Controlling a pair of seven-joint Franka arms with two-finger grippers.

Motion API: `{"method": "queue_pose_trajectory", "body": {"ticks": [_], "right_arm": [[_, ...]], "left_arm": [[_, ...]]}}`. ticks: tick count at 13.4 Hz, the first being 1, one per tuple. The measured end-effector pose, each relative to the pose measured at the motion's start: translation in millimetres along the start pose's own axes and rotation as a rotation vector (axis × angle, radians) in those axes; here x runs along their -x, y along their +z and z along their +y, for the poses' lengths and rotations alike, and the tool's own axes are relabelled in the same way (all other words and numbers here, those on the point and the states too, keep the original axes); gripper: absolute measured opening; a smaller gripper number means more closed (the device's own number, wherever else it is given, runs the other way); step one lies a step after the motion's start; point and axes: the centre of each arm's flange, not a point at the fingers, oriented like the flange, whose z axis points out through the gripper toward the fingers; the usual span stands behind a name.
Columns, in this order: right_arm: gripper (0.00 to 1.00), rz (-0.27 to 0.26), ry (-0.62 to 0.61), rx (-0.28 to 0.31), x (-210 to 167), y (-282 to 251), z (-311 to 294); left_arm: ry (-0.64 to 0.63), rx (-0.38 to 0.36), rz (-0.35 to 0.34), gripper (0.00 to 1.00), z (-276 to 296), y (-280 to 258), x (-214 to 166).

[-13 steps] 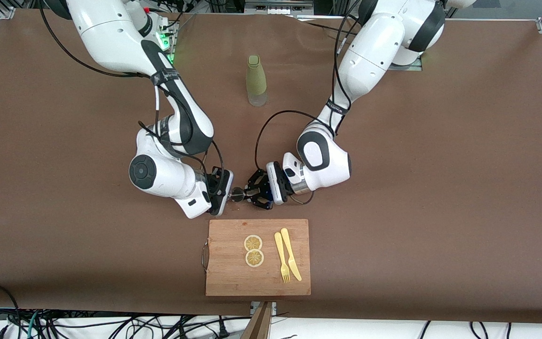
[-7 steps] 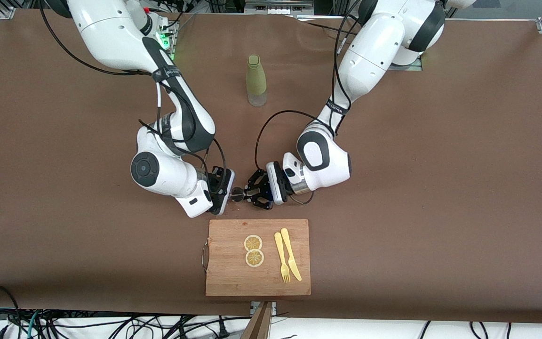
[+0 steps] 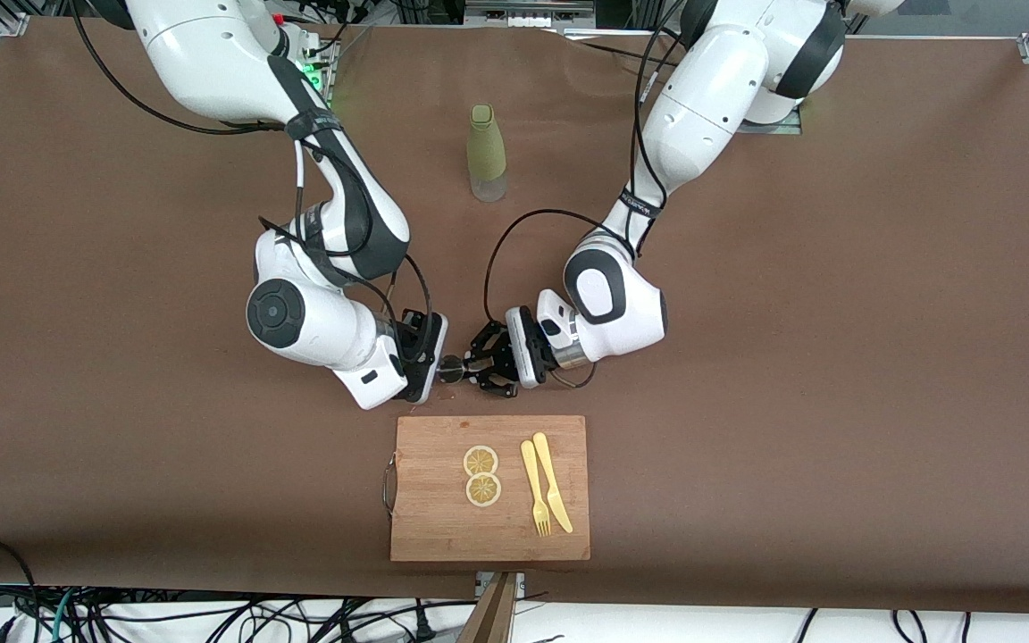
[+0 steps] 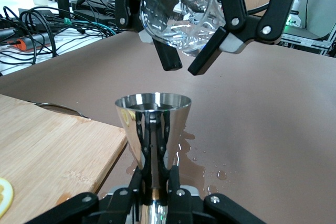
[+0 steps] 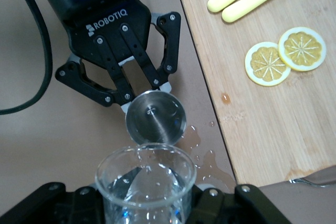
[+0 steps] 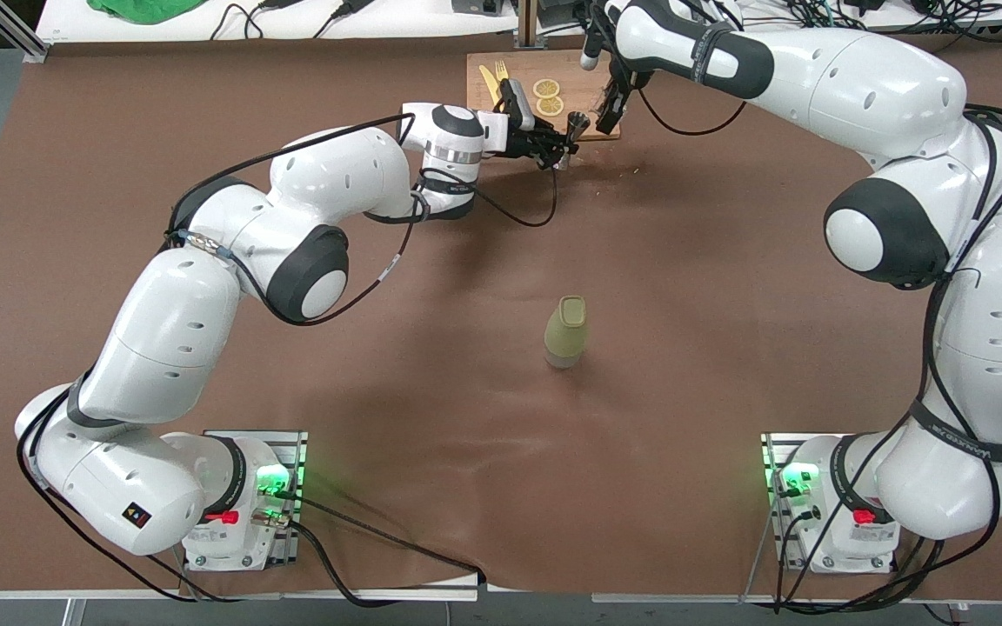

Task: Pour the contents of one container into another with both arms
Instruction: 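Tilt the beaker with the right gripper, pouring liquid into the jigger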

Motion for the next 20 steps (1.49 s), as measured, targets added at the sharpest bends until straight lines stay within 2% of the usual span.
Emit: {"method": "queue_pose_trajectory", "body": {"ticks": [8, 20], "right_arm": [[0.24, -0.050, 0.010, 0.022, -3.7, 3.1, -5.2], [0.24, -0.053, 0.008, 0.038, -4.9, 0.1, -3.9]], "left_arm": [[0.000, 0.000, 0.000, 0.21, 0.0, 0.0, 0.0], [0.002, 0.001, 0.001, 0.21, 0.9, 0.9, -0.9]]}}
